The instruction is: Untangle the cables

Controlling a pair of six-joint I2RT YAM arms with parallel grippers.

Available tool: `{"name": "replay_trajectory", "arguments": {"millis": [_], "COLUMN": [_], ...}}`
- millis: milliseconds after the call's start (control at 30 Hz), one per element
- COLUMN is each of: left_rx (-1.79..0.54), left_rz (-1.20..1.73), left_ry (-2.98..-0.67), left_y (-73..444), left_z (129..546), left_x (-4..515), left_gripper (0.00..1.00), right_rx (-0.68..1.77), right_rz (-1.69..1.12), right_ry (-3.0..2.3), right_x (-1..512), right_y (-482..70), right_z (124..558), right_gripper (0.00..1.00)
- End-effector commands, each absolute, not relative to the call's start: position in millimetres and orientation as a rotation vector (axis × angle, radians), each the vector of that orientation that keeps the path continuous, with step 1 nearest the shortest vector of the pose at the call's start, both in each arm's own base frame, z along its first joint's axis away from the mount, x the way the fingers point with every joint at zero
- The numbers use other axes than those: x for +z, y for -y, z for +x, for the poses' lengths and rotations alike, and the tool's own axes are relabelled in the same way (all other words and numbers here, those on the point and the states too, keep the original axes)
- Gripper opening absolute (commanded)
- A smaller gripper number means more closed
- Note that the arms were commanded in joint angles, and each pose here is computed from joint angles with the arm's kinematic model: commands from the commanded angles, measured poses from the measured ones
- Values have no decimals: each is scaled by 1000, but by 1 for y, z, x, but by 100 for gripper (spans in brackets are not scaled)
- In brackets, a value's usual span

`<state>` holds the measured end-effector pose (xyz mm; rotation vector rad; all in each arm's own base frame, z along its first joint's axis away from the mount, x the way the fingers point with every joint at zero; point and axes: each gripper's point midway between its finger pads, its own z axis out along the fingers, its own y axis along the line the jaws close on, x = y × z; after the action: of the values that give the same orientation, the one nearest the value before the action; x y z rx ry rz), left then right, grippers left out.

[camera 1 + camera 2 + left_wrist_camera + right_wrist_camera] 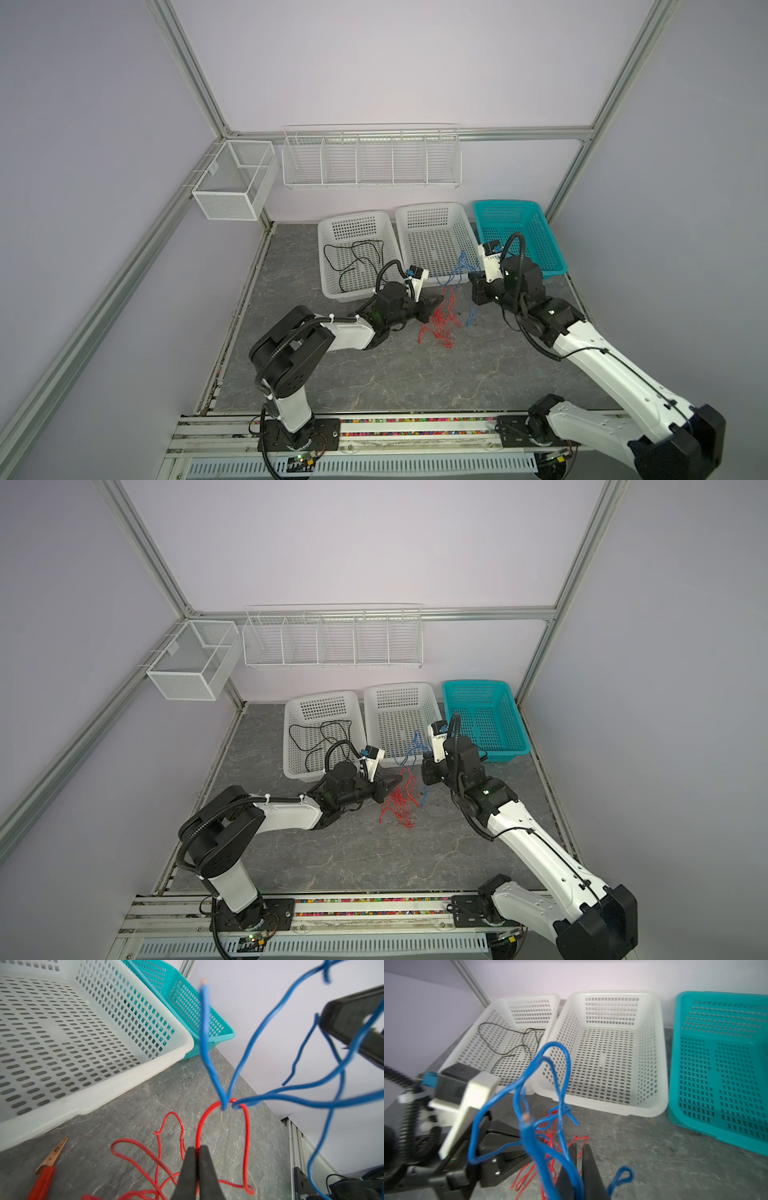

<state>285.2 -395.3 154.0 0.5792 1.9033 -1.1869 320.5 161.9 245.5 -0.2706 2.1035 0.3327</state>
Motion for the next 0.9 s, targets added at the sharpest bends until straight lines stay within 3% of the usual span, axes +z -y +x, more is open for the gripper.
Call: {"name": "replay_trajectory", "arguments": {"millis": [0, 467, 867], "left_rx": [-1096, -706, -493], "left_rz": [614, 597, 472], "left_ry": [-1886, -1873, -1785], "left_y": [383, 293, 231], "left_z": [282, 264, 259], "left_x": [175, 247, 301], "left_gripper": [0, 0, 0], "right_rx": [153, 26, -59], "right_rz": [-113, 144, 277], "right_ry": [-2144, -2376, -2498], "right_x": [227, 124, 75], "right_y": [-127, -71, -43], "right_z": [332, 328, 327], "right_gripper": [6, 6, 6]}}
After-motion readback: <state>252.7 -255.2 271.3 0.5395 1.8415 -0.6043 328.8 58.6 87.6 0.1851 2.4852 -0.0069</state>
